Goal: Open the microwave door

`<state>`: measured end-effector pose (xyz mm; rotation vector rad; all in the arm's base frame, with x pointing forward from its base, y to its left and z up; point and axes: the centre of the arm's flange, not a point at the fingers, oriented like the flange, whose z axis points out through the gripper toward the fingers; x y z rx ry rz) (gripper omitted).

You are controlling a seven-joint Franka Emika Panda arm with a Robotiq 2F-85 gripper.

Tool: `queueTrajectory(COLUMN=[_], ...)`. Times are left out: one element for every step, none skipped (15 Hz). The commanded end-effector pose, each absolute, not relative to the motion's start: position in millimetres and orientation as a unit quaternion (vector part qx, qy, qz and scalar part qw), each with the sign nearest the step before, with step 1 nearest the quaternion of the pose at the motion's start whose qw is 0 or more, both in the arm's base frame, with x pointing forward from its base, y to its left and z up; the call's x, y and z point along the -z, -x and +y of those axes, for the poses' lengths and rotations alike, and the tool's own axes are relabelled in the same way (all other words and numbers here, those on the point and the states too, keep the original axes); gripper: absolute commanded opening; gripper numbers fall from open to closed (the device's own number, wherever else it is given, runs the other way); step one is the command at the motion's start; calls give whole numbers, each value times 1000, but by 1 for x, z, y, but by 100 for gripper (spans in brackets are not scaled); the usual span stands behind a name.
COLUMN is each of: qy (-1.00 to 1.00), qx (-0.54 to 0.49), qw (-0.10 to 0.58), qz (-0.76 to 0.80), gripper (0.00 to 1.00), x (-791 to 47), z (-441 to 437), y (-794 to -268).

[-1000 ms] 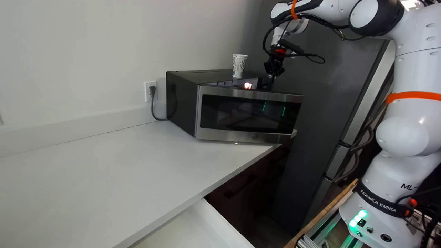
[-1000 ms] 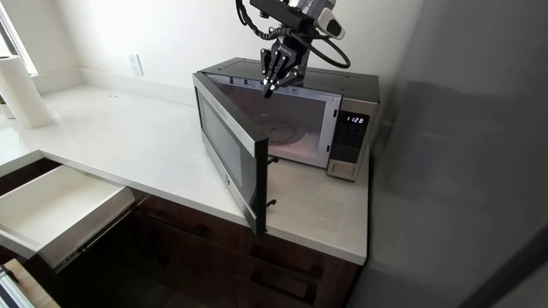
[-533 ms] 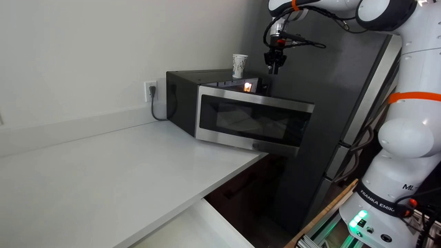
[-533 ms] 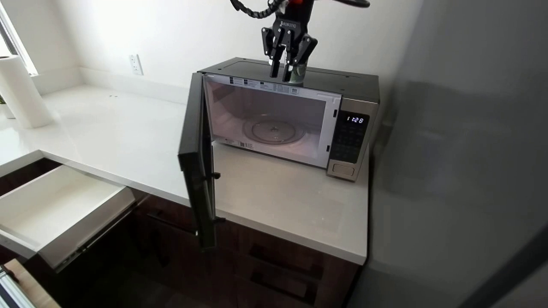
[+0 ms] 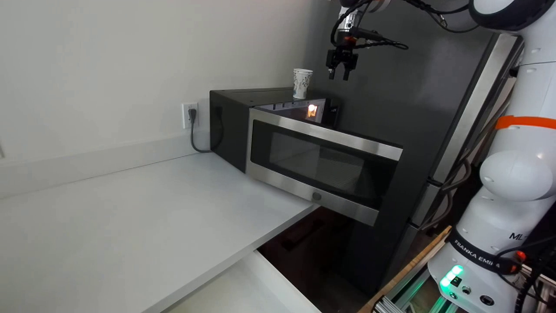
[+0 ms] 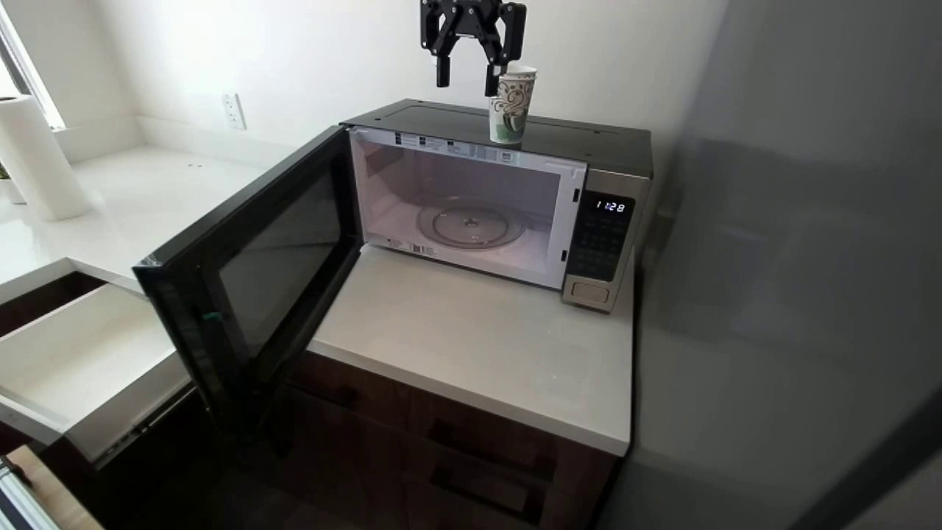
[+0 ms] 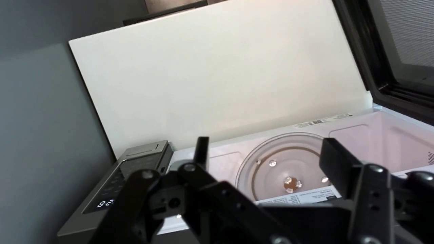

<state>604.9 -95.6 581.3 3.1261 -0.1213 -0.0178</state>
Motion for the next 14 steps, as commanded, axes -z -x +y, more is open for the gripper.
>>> queueTrajectory(qy=[-999,-1000,-1000,-1000,-1000,-1000,-1000,-999,-999,-999,-998,-997,-995,-994], qx=[6,-3,-6,-9,-14,-17,-26,-30,-34,-42,-53,-64,-76,-85], qw=[7,2,4,5,12,8,1,-8,-8,-2,2,5,15,26], qz=[-39,-28,-20,-11,-6,0,5,12,19,24,28,41,59,68], gripper=[96,96,97,100,100,100,100,100,100,100,100,100,100,100], x=[-580,-580,-573,-567,-556,-544,-534,-524,-511,-501,-489,-479,-468,-458], z=[-96,-97,-93,-90,-87,-84,-81,-77,-73,-71,-69,-66,-63,-61], y=[-605,-610,-610,-610,-609,-608,-606,-604,-601,-600,-598,-594,-592,-589])
